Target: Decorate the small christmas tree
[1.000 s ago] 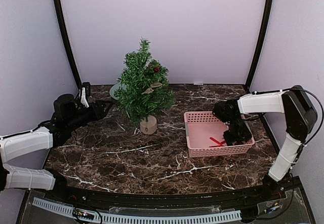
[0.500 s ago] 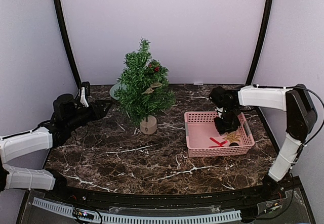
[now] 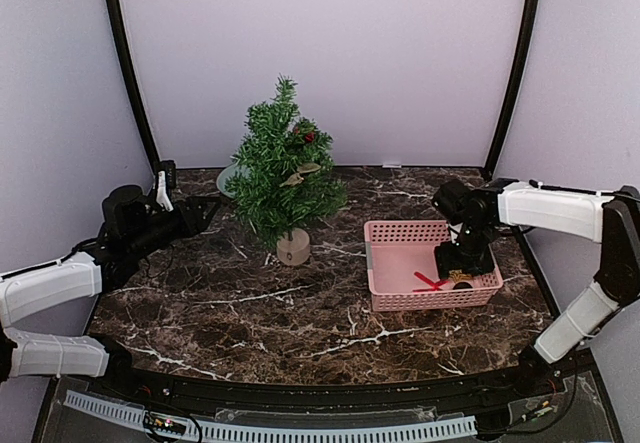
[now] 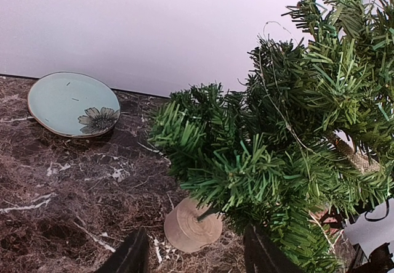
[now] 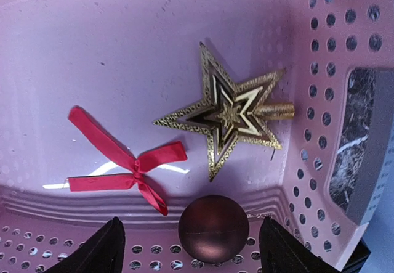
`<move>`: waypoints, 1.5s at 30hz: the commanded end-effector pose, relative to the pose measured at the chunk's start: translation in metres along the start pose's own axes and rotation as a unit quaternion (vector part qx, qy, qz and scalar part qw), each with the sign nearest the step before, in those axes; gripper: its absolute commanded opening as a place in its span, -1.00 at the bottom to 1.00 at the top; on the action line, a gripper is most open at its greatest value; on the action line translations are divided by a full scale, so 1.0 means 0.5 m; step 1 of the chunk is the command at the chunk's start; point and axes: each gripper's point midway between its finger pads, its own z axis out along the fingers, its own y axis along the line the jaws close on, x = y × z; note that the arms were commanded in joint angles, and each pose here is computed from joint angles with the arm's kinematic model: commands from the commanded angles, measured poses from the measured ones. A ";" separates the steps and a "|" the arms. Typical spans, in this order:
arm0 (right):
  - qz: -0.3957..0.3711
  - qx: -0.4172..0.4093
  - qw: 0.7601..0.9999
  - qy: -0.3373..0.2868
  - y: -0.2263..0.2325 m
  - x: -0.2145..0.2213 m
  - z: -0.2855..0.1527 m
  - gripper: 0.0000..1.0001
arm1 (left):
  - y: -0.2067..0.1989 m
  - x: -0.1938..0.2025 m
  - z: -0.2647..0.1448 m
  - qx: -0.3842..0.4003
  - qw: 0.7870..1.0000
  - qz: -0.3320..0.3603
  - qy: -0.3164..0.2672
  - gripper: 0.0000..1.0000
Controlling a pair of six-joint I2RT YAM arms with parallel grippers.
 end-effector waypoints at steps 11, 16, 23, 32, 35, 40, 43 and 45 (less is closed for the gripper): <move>0.034 0.015 0.998 0.050 -0.005 0.054 0.089 0.29 | 0.001 -0.004 -0.014 0.001 1.000 0.003 -0.013 0.09; 0.034 0.000 0.998 0.049 0.008 0.047 0.092 0.10 | 0.000 -0.008 -0.015 0.000 1.000 0.006 -0.015 0.10; 0.036 -0.041 0.998 -0.016 0.042 -0.045 0.019 -0.05 | -0.013 -0.014 -0.017 0.014 1.000 0.012 -0.018 0.09; 0.012 -0.113 0.983 -0.147 0.094 -0.187 -0.120 -0.07 | -0.070 -0.041 -0.036 0.074 0.996 0.045 -0.030 0.08; -0.005 -0.160 0.969 -0.186 0.121 -0.213 -0.168 -0.09 | -0.092 -0.051 -0.046 0.097 0.993 0.061 -0.040 0.07; -0.039 -0.287 0.925 -0.247 0.187 -0.228 -0.273 -0.10 | -0.151 -0.061 -0.067 0.144 0.982 0.105 -0.060 0.05; -0.069 -0.359 0.888 -0.279 0.219 -0.221 -0.346 -0.11 | -0.192 -0.055 -0.074 0.166 0.974 0.143 -0.064 0.03; -0.086 -0.399 0.861 -0.304 0.232 -0.213 -0.397 -0.11 | -0.225 -0.046 -0.077 0.185 0.965 0.174 -0.061 0.02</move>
